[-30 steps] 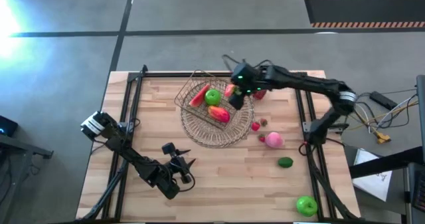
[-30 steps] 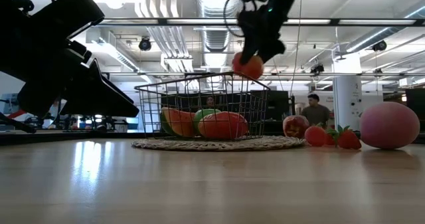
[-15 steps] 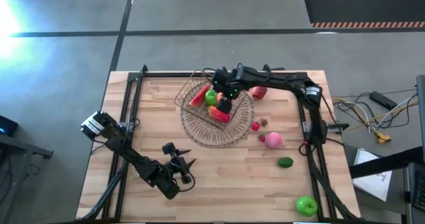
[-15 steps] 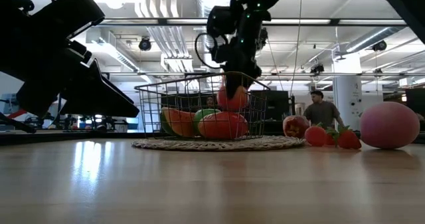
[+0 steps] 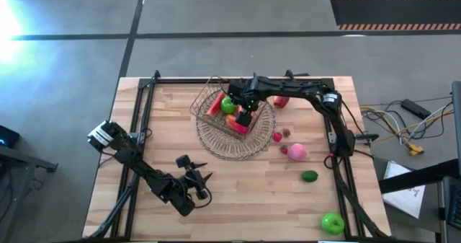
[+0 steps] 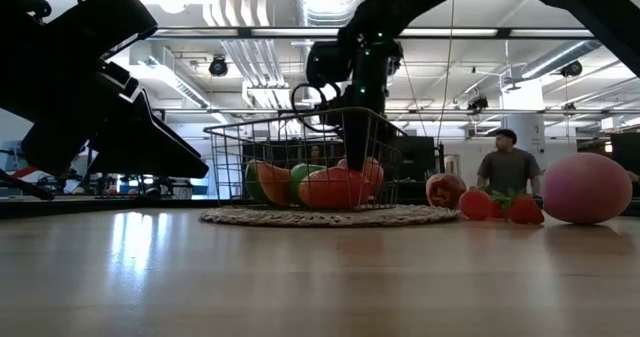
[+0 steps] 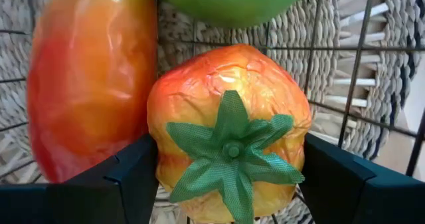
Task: Build produce basket
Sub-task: Put the orange tomato into the gold wire basket, then put the pink peach into the gold wire basket
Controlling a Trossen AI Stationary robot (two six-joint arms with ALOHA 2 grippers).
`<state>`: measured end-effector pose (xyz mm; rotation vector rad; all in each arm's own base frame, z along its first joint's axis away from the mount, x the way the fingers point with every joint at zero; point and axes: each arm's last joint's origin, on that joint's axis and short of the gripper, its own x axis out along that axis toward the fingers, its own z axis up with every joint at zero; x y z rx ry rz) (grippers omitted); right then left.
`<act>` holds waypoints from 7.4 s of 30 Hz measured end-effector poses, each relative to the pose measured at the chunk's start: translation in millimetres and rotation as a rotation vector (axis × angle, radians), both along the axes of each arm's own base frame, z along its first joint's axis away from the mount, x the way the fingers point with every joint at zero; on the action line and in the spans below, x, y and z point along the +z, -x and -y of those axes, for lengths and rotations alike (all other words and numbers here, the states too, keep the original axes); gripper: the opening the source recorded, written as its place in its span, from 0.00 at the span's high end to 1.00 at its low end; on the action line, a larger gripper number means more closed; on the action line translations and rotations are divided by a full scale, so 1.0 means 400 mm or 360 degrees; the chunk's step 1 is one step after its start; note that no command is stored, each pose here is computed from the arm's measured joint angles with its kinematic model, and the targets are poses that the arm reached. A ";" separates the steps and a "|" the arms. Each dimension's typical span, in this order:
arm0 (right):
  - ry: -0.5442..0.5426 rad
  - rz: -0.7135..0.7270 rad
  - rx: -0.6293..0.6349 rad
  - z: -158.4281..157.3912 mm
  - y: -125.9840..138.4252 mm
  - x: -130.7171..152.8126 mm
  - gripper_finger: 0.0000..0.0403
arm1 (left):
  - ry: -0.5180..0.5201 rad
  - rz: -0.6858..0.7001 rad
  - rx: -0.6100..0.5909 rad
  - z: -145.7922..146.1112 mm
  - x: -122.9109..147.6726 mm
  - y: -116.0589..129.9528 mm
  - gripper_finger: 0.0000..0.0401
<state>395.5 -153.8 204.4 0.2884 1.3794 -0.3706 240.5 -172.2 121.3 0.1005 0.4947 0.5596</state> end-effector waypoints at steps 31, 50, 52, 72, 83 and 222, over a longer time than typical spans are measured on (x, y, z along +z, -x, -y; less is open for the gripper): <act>0.0273 0.0311 -0.0009 -0.062 0.075 0.236 0.19 | 0.0004 0.0003 0.0001 0.000 0.000 -0.001 0.50; 0.0544 0.0414 0.0288 -0.532 0.253 0.247 0.19 | 0.0022 0.0024 0.0000 0.002 0.002 -0.003 0.50; 0.0535 0.0405 0.0232 -0.556 0.281 0.221 0.19 | 0.0020 0.0023 -0.0001 0.002 0.002 -0.003 0.50; 0.0390 0.0186 -0.0636 -0.541 0.544 0.074 0.19 | 0.0007 0.0021 -0.0002 0.002 0.002 -0.003 0.50; 0.0278 0.0221 -0.0914 -0.522 0.638 0.020 0.19 | 0.0013 0.0026 0.0002 0.002 0.003 -0.003 0.50; -0.0147 0.1386 0.0911 -0.525 0.311 0.013 0.19 | -0.0249 -0.0147 -0.0308 -0.006 0.064 -0.101 0.50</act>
